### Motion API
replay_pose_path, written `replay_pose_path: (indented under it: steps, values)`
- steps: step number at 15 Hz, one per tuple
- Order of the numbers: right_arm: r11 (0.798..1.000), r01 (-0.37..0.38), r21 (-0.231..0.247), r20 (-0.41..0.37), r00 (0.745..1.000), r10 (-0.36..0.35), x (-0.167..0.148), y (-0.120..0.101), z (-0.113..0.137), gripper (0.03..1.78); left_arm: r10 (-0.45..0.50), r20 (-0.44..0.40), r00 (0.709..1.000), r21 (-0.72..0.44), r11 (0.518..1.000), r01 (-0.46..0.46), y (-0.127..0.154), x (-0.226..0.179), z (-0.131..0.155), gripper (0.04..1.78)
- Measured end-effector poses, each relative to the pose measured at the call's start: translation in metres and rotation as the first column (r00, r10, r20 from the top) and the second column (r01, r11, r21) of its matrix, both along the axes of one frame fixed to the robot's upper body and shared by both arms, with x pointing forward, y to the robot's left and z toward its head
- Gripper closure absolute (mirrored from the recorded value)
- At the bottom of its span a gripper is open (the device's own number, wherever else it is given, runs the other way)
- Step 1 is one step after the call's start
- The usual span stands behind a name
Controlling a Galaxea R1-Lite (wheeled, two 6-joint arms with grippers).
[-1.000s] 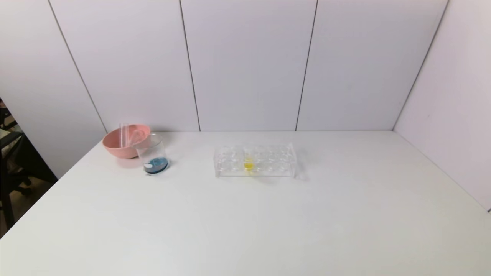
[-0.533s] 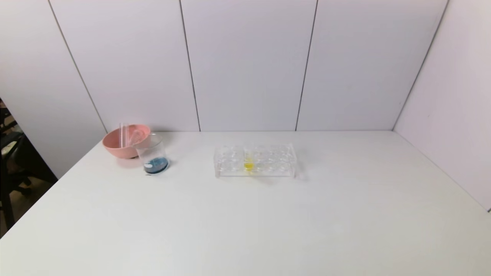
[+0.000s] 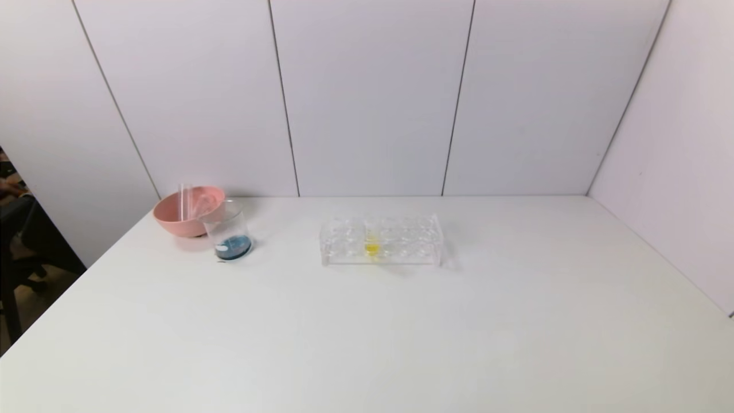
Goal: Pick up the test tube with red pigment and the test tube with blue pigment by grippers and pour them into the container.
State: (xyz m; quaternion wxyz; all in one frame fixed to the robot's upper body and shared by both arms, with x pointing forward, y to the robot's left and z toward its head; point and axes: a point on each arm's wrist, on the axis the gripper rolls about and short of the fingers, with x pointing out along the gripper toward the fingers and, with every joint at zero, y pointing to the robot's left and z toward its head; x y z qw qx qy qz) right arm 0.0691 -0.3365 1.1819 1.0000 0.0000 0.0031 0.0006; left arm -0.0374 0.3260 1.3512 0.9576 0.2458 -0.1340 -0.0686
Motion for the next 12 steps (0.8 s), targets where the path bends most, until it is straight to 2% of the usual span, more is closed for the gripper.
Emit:
replay_pose_path:
  steps: [6, 9, 12]
  values:
    - [1.0, 0.0, 0.0, 0.0, 1.0, 0.0, 0.0, 0.0, 0.0, 0.04, -0.008, 0.003, 1.0, 0.038, 0.999, 0.008, 0.002, 0.001, -0.041, 0.05]
    - [1.0, 0.0, 0.0, 0.0, 1.0, 0.0, 0.0, 0.0, 0.0, 0.04, -0.02, -0.035, 0.999, 0.022, 1.0, 0.021, 0.002, 0.024, -0.059, 0.05]
    - [1.0, 0.0, 0.0, 0.0, 1.0, 0.0, 0.0, 0.0, 0.0, 0.04, -0.038, -0.075, 0.996, -0.058, 0.998, 0.034, 0.002, 0.057, -0.085, 0.05]
